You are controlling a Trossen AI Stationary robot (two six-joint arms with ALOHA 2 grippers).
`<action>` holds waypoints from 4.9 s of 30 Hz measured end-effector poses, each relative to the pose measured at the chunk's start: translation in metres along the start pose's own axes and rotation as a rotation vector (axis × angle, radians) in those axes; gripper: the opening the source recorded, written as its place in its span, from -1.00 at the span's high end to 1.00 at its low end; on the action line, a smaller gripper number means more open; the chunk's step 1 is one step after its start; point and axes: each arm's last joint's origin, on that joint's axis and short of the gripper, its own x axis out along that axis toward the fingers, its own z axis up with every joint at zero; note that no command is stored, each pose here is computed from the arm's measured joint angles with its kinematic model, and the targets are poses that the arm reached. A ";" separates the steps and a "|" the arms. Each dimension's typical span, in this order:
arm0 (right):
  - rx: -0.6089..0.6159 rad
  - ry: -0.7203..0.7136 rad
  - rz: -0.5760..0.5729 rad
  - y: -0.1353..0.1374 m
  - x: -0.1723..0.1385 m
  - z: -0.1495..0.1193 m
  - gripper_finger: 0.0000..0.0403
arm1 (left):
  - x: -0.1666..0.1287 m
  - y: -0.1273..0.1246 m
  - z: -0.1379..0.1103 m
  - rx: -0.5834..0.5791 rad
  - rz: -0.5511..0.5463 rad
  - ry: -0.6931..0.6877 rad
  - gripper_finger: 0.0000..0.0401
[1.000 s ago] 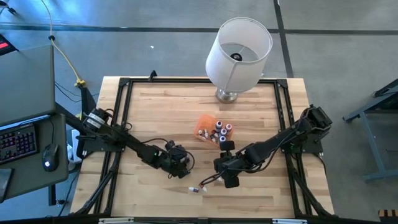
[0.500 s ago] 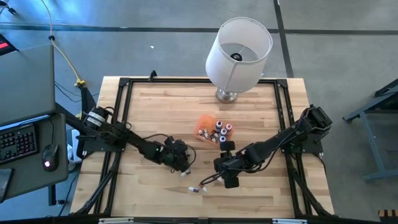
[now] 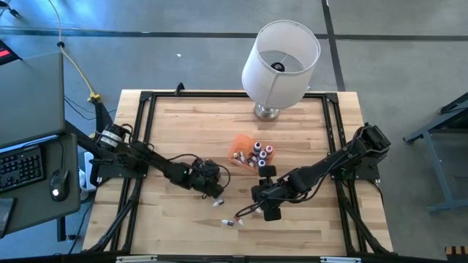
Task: Pick & Place food coloring
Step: Put the small purple food coloring bottle into the orange bin
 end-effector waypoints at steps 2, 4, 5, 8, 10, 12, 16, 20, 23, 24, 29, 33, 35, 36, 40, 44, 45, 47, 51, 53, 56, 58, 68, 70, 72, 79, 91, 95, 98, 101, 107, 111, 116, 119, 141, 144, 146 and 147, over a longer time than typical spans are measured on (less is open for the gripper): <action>0.000 0.000 0.000 0.000 0.000 0.000 0.34 | 0.000 0.000 0.000 0.000 0.008 -0.010 0.79; 0.000 0.000 0.000 0.000 0.000 0.000 0.34 | -0.003 -0.002 0.005 -0.005 0.011 -0.028 0.87; 0.000 0.000 0.000 0.000 0.000 0.000 0.34 | -0.005 -0.003 0.007 -0.010 0.006 -0.036 0.90; -0.005 0.000 0.000 0.000 0.000 0.000 0.34 | -0.007 -0.009 0.015 0.010 -0.027 -0.037 0.97; -0.006 0.002 0.000 0.000 0.000 0.000 0.34 | -0.008 -0.011 0.022 0.082 -0.038 -0.047 0.97; -0.005 0.005 -0.002 0.000 0.000 -0.001 0.34 | -0.007 -0.011 0.029 0.155 -0.047 -0.022 0.97; -0.003 0.009 0.009 0.000 0.000 -0.001 0.34 | -0.004 -0.006 0.039 0.205 -0.070 0.060 0.97; -0.004 0.011 0.016 0.001 0.000 -0.001 0.34 | 0.003 0.007 0.049 0.242 -0.056 0.110 0.97; -0.003 0.011 0.016 0.001 0.000 -0.001 0.34 | 0.009 0.018 0.060 0.321 -0.059 0.121 0.97; -0.003 0.011 0.016 0.001 0.000 -0.001 0.34 | 0.011 0.022 0.063 0.366 -0.078 0.134 0.97; -0.003 0.012 0.016 0.001 0.000 -0.001 0.34 | 0.018 0.037 0.076 0.585 -0.198 0.183 0.97; -0.003 0.012 0.016 0.001 0.000 -0.001 0.34 | 0.021 0.045 0.082 0.639 -0.216 0.182 0.97; -0.003 0.012 0.016 0.001 0.000 -0.001 0.34 | 0.022 0.047 0.084 0.630 -0.213 0.180 0.97; -0.003 0.012 0.016 0.001 0.000 -0.001 0.34 | 0.022 0.048 0.085 0.620 -0.213 0.178 0.97; -0.007 0.012 0.016 0.001 0.000 -0.001 0.34 | 0.022 0.048 0.086 0.583 -0.237 0.185 0.97; -0.005 0.012 0.016 0.001 0.000 -0.001 0.34 | 0.023 0.047 0.084 0.532 -0.302 0.224 0.97; -0.006 0.012 0.016 0.001 0.000 -0.001 0.34 | 0.022 0.047 0.083 0.532 -0.305 0.228 0.97; -0.007 0.012 0.016 0.001 0.000 -0.001 0.34 | 0.022 0.047 0.083 0.544 -0.291 0.232 0.97; -0.005 0.012 0.016 0.001 0.000 -0.001 0.34 | 0.021 0.051 0.085 0.539 -0.273 0.240 0.92; -0.004 0.012 0.016 0.001 0.000 -0.001 0.34 | 0.019 0.051 0.087 0.542 -0.285 0.260 0.84; -0.003 0.011 0.016 0.001 0.000 -0.001 0.34 | 0.012 0.046 0.096 0.599 -0.255 0.287 0.67; -0.003 0.012 0.016 0.001 0.000 -0.001 0.34 | 0.005 0.041 0.104 0.646 -0.244 0.317 0.56; -0.003 0.012 0.016 0.001 0.000 -0.001 0.34 | -0.036 0.003 0.097 0.875 -0.246 0.470 0.43; -0.003 0.012 0.016 0.001 0.000 -0.001 0.34 | -0.040 -0.004 0.088 0.914 -0.248 0.475 0.43; -0.003 0.012 0.016 0.001 0.000 -0.001 0.34 | -0.041 -0.010 0.079 0.954 -0.228 0.475 0.43; -0.002 0.012 0.016 0.001 0.000 -0.001 0.34 | -0.041 -0.016 0.072 1.009 -0.146 0.427 0.43; -0.002 0.012 0.016 0.001 0.000 -0.001 0.34 | -0.027 -0.020 0.064 1.003 -0.186 0.468 0.43; -0.003 0.013 0.016 0.001 0.000 -0.001 0.34 | -0.016 -0.020 0.058 1.014 -0.160 0.498 0.43; -0.003 0.013 0.016 0.001 0.000 -0.001 0.34 | -0.006 -0.020 0.056 1.016 -0.143 0.501 0.43; -0.003 0.012 0.016 0.001 0.000 -0.001 0.34 | -0.005 -0.020 0.055 1.010 -0.148 0.516 0.43; -0.002 0.010 0.017 0.001 0.000 -0.001 0.34 | -0.004 -0.020 0.055 1.002 -0.140 0.507 0.43; -0.002 0.010 0.016 0.001 0.000 -0.001 0.34 | -0.004 -0.020 0.055 0.952 -0.137 0.515 0.54; -0.002 0.014 0.024 0.001 0.000 -0.001 0.34 | -0.004 -0.021 0.056 0.883 -0.125 0.504 0.73; 0.000 0.035 0.062 0.001 -0.002 -0.003 0.34 | -0.002 -0.028 0.060 0.821 -0.140 0.429 0.73; 0.192 0.117 0.019 -0.001 0.008 -0.052 0.34 | -0.016 -0.015 0.177 0.701 0.070 0.049 0.64; 0.226 0.111 0.008 -0.007 0.018 -0.059 0.34 | 0.005 -0.004 0.181 0.673 0.025 0.091 0.62; 0.279 0.114 -0.005 -0.012 0.024 -0.063 0.34 | 0.008 0.004 0.182 0.671 0.018 0.132 0.57; 0.305 0.108 -0.005 -0.014 0.027 -0.065 0.34 | 0.008 0.004 0.186 0.665 0.004 0.103 0.53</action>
